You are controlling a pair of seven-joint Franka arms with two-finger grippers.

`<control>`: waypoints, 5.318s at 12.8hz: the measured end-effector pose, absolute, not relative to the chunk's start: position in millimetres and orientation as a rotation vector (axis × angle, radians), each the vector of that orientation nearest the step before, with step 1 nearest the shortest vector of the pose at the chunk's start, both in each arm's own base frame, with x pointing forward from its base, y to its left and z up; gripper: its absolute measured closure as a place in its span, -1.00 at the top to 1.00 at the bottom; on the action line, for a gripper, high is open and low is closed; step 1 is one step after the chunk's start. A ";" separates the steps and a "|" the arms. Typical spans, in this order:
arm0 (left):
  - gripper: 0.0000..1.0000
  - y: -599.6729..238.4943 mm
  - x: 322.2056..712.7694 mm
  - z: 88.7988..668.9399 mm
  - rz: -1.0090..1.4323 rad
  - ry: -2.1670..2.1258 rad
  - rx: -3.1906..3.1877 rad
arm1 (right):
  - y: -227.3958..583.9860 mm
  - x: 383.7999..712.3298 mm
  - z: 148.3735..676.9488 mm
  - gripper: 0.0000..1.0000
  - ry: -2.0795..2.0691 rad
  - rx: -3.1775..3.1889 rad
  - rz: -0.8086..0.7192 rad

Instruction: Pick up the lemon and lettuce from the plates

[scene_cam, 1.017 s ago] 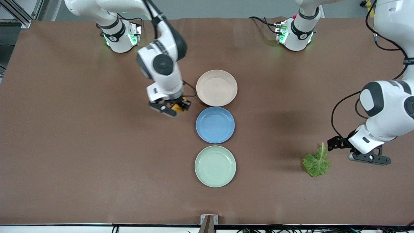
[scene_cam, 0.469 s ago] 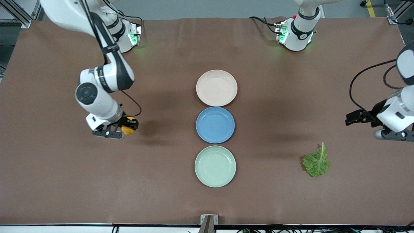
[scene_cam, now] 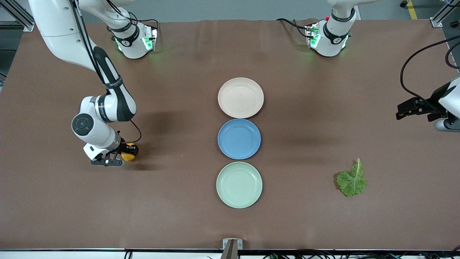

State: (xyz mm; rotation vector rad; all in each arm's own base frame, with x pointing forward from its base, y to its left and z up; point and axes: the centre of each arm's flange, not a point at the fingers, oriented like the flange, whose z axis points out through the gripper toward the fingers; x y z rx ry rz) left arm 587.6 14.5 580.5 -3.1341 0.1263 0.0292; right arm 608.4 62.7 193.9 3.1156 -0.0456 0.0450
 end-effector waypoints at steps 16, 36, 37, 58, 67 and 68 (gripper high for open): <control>1.00 -44.6 549.5 640.7 0.034 -0.008 -3.122 | 64.2 649.8 212.4 1.00 0.029 3.111 -0.058; 1.00 -30.1 541.1 643.3 0.089 -0.004 -3.117 | -15.5 627.0 517.3 1.00 -0.047 3.141 -0.269; 1.00 -37.0 540.7 643.2 0.089 0.016 -3.116 | -17.5 627.6 524.1 1.00 -0.053 3.141 -0.255; 1.00 -51.2 522.1 640.4 0.053 0.133 -3.107 | -26.6 534.2 566.8 1.00 -0.087 3.176 -0.147; 1.00 -50.3 522.5 640.4 0.049 0.131 -3.107 | -25.9 517.2 594.1 1.00 -0.084 3.180 -0.065; 1.00 -49.9 522.6 640.5 0.048 0.130 -3.108 | -25.2 514.9 596.9 1.00 -0.082 3.180 -0.057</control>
